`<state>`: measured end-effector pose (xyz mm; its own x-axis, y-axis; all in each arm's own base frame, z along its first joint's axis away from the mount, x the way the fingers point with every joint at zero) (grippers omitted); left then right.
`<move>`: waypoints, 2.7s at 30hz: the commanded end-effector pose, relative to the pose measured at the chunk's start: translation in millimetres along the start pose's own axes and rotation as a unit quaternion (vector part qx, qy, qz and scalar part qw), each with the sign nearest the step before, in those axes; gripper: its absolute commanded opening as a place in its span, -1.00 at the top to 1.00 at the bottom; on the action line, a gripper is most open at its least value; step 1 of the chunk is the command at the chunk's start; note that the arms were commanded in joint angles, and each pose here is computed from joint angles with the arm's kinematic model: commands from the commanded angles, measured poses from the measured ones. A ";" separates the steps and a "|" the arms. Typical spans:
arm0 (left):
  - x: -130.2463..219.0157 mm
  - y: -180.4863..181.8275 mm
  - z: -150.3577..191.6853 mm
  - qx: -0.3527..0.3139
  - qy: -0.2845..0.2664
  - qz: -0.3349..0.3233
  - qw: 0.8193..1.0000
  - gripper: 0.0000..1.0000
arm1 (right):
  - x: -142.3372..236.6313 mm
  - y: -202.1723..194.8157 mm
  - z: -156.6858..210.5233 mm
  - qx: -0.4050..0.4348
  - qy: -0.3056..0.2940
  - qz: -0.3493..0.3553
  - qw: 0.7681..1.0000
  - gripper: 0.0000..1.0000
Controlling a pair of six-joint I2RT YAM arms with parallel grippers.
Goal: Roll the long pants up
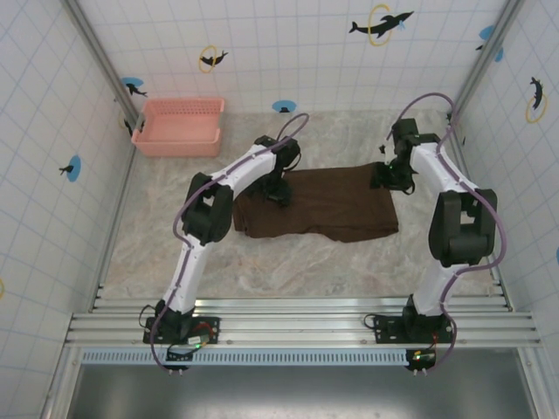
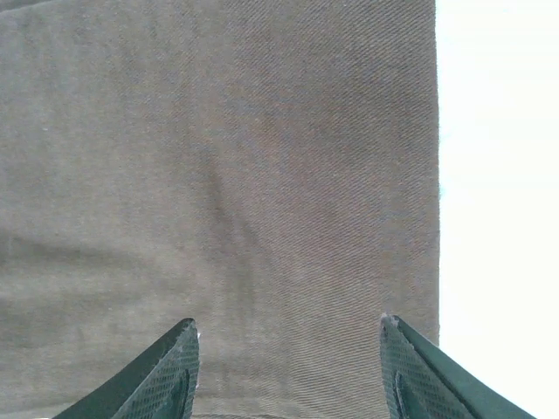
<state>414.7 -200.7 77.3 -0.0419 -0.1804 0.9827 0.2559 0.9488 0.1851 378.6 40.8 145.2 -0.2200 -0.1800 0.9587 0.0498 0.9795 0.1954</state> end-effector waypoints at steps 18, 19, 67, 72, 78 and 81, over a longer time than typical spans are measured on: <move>-59.6 25.2 -86.7 0.125 -0.053 0.093 0.986 -0.95 | -5.8 -56.8 33.6 -0.042 0.005 0.017 0.999 -0.26; -59.7 24.1 -91.1 0.131 -0.061 0.103 0.984 -0.95 | -12.2 -54.6 32.6 -0.048 0.014 -0.002 0.999 -0.25; -76.1 -18.9 -187.4 0.283 -0.175 0.411 0.849 -0.95 | -24.3 222.2 163.4 0.088 0.305 -0.277 0.907 0.08; -61.9 -25.9 -196.8 0.259 -0.193 0.465 0.825 -0.95 | -5.3 248.5 162.9 0.130 0.296 -0.300 0.897 -0.07; -25.5 4.4 -203.0 0.239 -0.228 0.478 0.814 -0.95 | 38.6 200.8 157.8 0.274 0.221 -0.190 0.916 -0.15; 5.2 29.3 -207.9 0.239 -0.260 0.483 0.801 -0.95 | 46.0 149.7 154.3 0.394 0.176 -0.040 0.901 -0.17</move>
<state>624.5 -249.7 92.3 -0.5019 0.7163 0.4847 0.0740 0.5940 -0.8011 232.1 252.0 171.9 0.2877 -0.4288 0.8563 -0.4591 0.7229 0.5163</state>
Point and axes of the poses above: each hand's point on the last joint's axis, 136 mm out from that joint toward the fingers, its own x axis back along the fingers, its own y axis along the line the jaws close on, z = x × y, the point moved 5 cm from there along x, back along the fingers, and after that the axes turned 4 degrees about -x, right-handed, at the moved point
